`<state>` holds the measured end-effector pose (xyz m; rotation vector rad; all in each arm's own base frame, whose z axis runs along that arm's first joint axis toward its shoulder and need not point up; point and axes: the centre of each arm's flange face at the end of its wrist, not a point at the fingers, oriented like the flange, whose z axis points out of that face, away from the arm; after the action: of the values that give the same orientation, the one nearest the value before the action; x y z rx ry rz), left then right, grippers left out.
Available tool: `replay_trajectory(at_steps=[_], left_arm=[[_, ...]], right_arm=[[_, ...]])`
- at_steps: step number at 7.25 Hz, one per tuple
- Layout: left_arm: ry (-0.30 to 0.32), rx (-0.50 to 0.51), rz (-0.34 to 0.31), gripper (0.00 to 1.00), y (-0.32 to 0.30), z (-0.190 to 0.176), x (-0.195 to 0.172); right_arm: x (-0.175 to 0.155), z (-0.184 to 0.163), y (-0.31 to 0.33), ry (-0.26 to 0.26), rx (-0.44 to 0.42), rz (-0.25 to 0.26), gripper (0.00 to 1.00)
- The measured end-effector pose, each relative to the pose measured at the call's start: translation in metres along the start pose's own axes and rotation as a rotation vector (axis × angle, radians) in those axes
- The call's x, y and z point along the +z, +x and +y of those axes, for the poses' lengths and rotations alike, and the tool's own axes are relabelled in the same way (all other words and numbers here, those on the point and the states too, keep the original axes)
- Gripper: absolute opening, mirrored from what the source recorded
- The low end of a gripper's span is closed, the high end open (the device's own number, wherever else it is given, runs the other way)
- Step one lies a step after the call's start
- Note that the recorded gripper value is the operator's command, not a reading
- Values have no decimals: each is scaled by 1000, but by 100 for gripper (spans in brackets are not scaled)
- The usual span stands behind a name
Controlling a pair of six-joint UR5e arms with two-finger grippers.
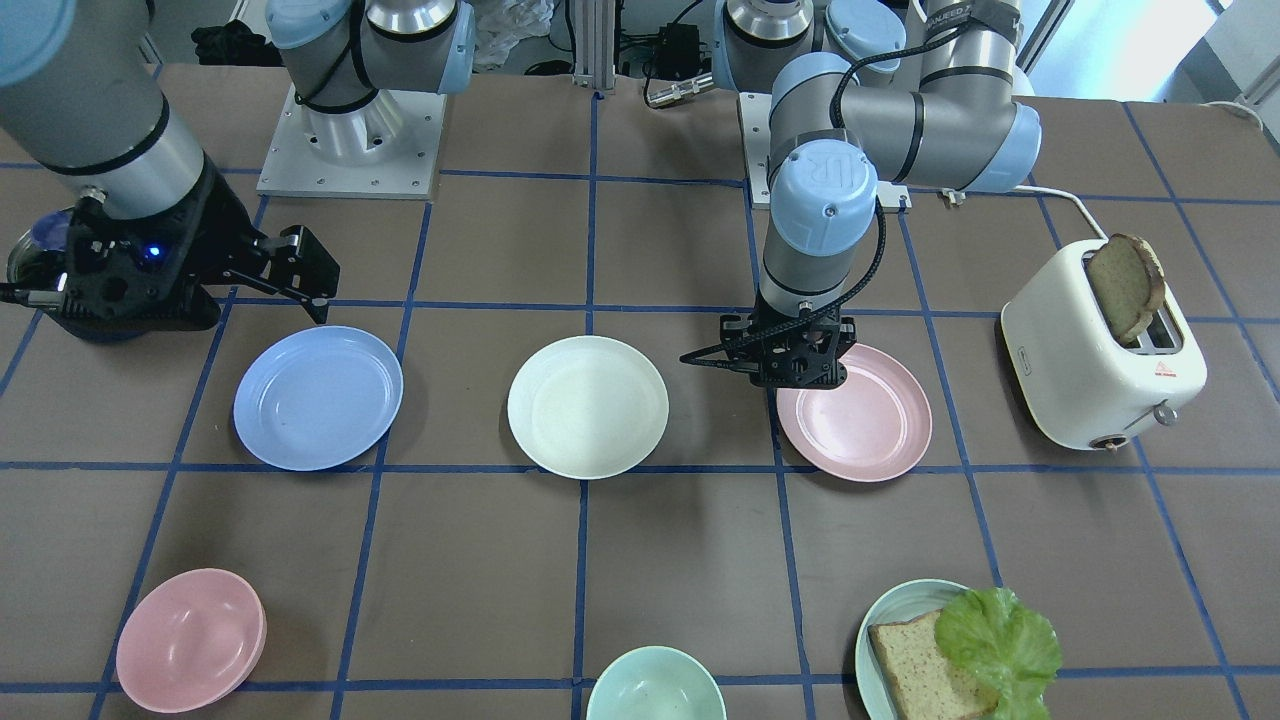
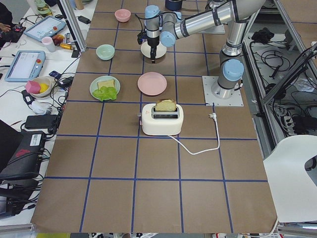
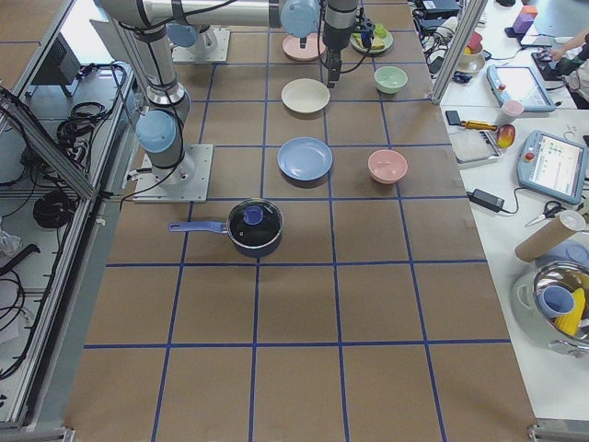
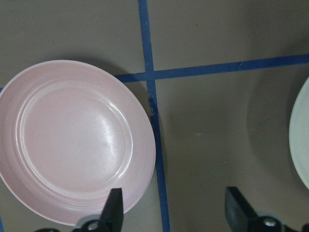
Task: Stack three plates with pink and blue
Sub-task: 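Lower the left gripper to the pink plate while the right nears the blue plate, then grip the pink plate with the left gripper while the right grips the blue plate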
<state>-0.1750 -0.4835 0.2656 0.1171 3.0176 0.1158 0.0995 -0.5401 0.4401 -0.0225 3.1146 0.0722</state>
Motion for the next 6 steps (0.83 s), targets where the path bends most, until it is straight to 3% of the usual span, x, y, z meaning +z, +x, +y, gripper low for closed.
replay_trajectory(at_steps=[4, 6], left_arm=[[-35, -33, -4, 52, 0, -13, 30], [-38, -49, -4, 52, -6, -24, 46]], right_arm=[[129, 15, 94, -32, 60, -19, 100], [184, 16, 141, -17, 21, -23, 100]])
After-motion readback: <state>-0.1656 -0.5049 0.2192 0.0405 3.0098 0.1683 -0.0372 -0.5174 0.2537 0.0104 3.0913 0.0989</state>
